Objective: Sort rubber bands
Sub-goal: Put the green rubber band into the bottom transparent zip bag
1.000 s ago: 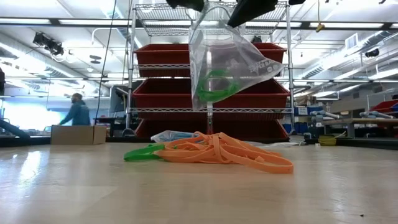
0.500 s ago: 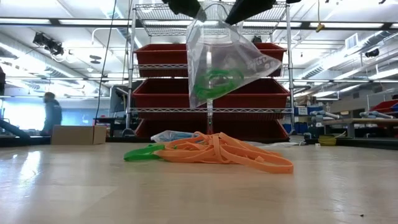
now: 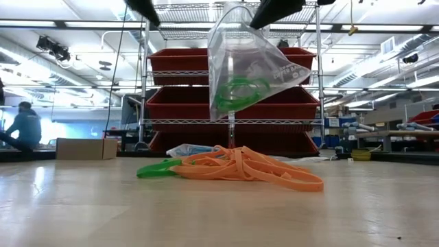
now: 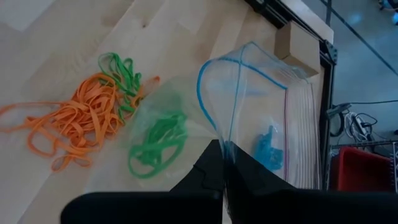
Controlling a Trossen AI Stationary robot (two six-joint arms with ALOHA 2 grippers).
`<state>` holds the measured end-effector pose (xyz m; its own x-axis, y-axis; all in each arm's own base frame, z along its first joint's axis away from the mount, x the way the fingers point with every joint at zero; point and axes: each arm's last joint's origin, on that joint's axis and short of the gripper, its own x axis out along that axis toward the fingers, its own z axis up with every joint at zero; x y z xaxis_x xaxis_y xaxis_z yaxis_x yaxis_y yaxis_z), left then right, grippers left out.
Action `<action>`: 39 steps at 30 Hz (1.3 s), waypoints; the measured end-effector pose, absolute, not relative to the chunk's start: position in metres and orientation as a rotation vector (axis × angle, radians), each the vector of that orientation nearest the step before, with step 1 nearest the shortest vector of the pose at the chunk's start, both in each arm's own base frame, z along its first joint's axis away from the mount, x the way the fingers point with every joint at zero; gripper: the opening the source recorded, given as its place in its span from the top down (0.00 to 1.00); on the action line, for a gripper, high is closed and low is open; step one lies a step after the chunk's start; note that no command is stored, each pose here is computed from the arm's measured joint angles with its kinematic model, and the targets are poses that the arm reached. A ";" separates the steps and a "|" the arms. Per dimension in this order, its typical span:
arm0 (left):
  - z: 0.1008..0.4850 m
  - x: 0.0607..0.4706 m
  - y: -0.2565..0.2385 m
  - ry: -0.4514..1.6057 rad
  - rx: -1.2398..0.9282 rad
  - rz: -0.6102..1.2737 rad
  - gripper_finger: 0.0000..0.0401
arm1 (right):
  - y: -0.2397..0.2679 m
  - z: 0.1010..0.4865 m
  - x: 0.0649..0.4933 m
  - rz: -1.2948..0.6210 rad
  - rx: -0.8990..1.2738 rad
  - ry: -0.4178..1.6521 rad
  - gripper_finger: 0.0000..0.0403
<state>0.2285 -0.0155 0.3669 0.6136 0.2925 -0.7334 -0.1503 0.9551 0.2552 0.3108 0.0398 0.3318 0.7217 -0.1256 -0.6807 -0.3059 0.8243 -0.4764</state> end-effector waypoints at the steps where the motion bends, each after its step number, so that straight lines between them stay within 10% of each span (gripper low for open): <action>1: 0.356 0.224 -0.021 0.869 0.159 0.241 0.68 | 0.040 0.332 0.311 0.107 -0.613 0.769 1.00; 8: 0.248 0.223 -0.064 0.665 0.051 0.060 0.68 | 0.039 0.332 0.311 0.107 -0.613 0.766 1.00; 18: 0.143 0.227 -0.038 0.537 -0.046 0.287 0.68 | 0.040 0.332 0.311 0.102 -0.601 0.762 1.00; 39: 0.092 0.260 -0.039 0.631 -0.017 0.319 0.45 | 0.040 0.333 0.312 0.097 -0.591 0.750 1.00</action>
